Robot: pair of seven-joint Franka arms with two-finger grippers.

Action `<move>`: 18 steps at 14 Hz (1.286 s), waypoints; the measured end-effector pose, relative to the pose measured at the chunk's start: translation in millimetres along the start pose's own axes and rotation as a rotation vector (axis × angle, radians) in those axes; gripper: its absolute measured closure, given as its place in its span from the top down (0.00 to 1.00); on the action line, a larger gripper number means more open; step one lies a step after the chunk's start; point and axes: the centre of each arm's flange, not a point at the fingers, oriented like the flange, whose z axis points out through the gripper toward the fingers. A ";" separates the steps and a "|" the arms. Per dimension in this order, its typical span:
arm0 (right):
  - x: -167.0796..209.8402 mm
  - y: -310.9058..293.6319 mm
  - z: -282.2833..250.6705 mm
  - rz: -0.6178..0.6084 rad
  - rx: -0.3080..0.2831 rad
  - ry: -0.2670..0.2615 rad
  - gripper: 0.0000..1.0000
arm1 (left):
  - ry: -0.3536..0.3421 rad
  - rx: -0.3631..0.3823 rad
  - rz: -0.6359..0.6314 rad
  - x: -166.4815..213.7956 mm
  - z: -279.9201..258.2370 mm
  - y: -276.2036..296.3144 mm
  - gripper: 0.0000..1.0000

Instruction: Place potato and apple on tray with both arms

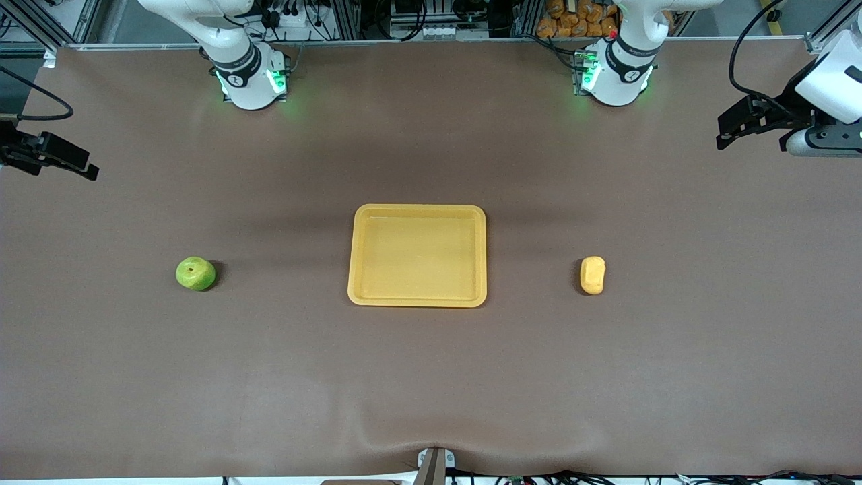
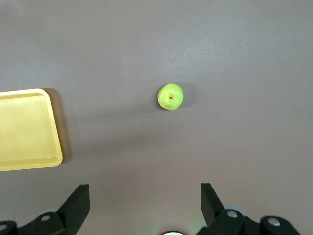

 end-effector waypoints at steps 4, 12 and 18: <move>-1.0 0.3 0.9 0.000 -0.001 -0.009 1.00 | -0.019 0.000 0.001 6.0 9.8 0.3 1.00; -1.9 0.0 2.0 -0.001 -0.001 -0.016 1.00 | -0.065 -0.002 -0.012 27.9 44.3 0.1 1.00; -1.8 0.4 5.6 -0.006 -0.001 -0.024 1.00 | -0.080 -0.004 -0.004 48.4 91.9 5.4 1.00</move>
